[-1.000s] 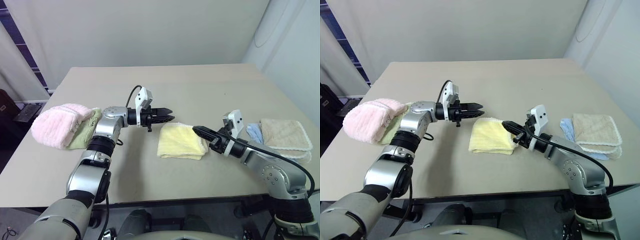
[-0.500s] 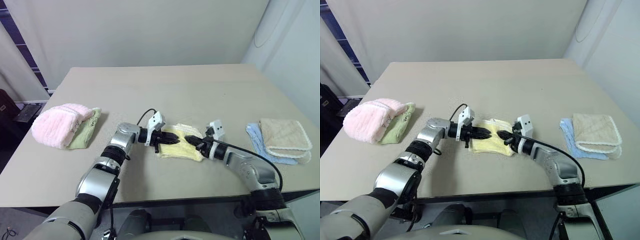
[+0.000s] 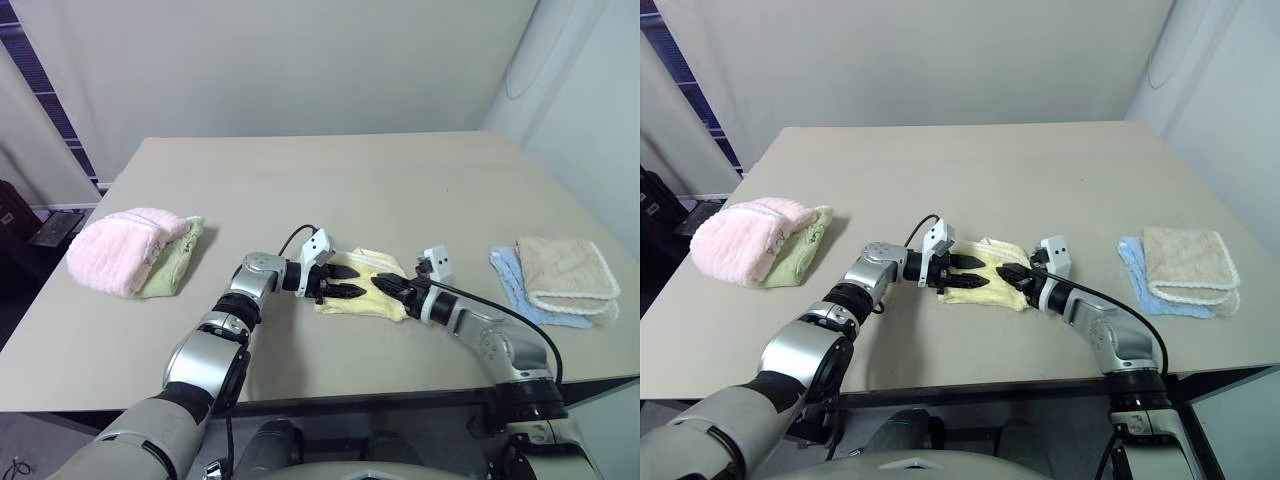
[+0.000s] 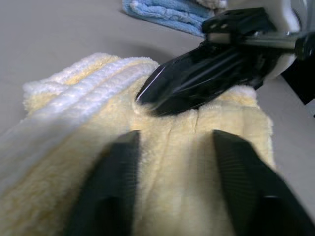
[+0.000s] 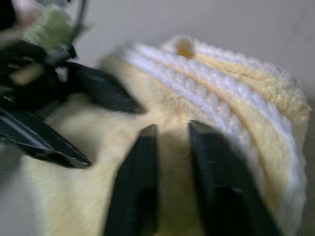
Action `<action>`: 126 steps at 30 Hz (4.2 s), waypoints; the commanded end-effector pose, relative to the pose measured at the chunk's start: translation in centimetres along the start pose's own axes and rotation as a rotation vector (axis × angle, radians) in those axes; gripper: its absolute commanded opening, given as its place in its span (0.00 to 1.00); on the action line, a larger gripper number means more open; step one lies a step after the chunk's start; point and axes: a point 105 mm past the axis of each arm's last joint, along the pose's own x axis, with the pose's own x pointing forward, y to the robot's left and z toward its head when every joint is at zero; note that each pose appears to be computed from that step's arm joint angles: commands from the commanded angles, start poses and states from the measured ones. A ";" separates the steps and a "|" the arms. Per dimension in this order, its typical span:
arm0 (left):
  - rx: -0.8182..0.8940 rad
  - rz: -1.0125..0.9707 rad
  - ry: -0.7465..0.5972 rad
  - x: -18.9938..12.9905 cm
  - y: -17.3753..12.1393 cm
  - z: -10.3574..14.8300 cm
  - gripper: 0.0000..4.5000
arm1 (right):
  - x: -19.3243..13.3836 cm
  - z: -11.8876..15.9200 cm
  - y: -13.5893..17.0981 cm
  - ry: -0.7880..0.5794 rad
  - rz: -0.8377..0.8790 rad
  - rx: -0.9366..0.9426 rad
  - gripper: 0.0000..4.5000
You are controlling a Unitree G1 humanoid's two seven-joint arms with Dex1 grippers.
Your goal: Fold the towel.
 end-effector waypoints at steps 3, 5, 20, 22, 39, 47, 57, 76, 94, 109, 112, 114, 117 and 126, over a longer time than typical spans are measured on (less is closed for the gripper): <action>0.081 0.008 -0.060 -1.8 0.9 3.4 1.00 | -2.0 4.0 1.3 -0.080 0.082 0.048 0.68; 0.089 0.007 -0.088 -2.5 0.9 4.4 1.00 | -2.8 3.8 0.6 -0.021 0.094 0.141 0.84; 0.126 0.067 -0.103 -6.1 -0.4 4.5 1.00 | -3.1 1.6 -2.0 0.206 0.136 0.547 0.99; 0.122 0.073 -0.103 -6.1 -0.6 4.3 1.00 | -2.2 1.1 -1.4 0.234 0.163 0.556 0.99; 0.144 0.153 -0.106 -6.9 -0.1 4.6 1.00 | 2.2 -1.5 0.7 0.337 0.207 0.619 0.62; 0.139 0.181 -0.116 -7.1 0.3 4.6 1.00 | 1.3 0.4 1.4 0.204 0.254 0.654 0.02; 0.138 0.169 -0.127 -5.9 0.8 4.9 1.00 | -5.6 9.9 1.5 -0.507 0.039 0.476 0.00; 0.119 0.089 -0.125 -2.9 0.7 4.4 1.00 | -20.5 10.4 -6.2 -1.059 -0.633 0.593 0.00; 0.128 0.120 -0.123 -3.5 1.0 4.3 1.00 | -18.2 4.1 -11.2 -0.895 -0.843 0.853 0.44; 0.116 0.098 -0.114 -3.3 1.2 4.6 1.00 | -20.8 4.8 -5.6 -1.029 -0.659 0.905 1.00; 0.124 0.097 -0.125 -3.1 1.4 5.1 1.00 | -21.0 4.2 -3.2 -1.015 -0.611 0.892 1.00; 0.123 0.106 -0.153 -3.3 1.5 5.7 1.00 | -21.0 3.6 -1.3 -0.966 -0.589 0.850 1.00; 0.108 0.112 -0.181 -3.8 1.7 6.1 1.00 | -20.5 2.6 0.9 -0.800 -0.598 0.684 1.00; 0.096 0.084 -0.214 -7.4 1.0 6.2 1.00 | -16.4 5.4 4.4 -0.402 -0.433 -0.070 1.00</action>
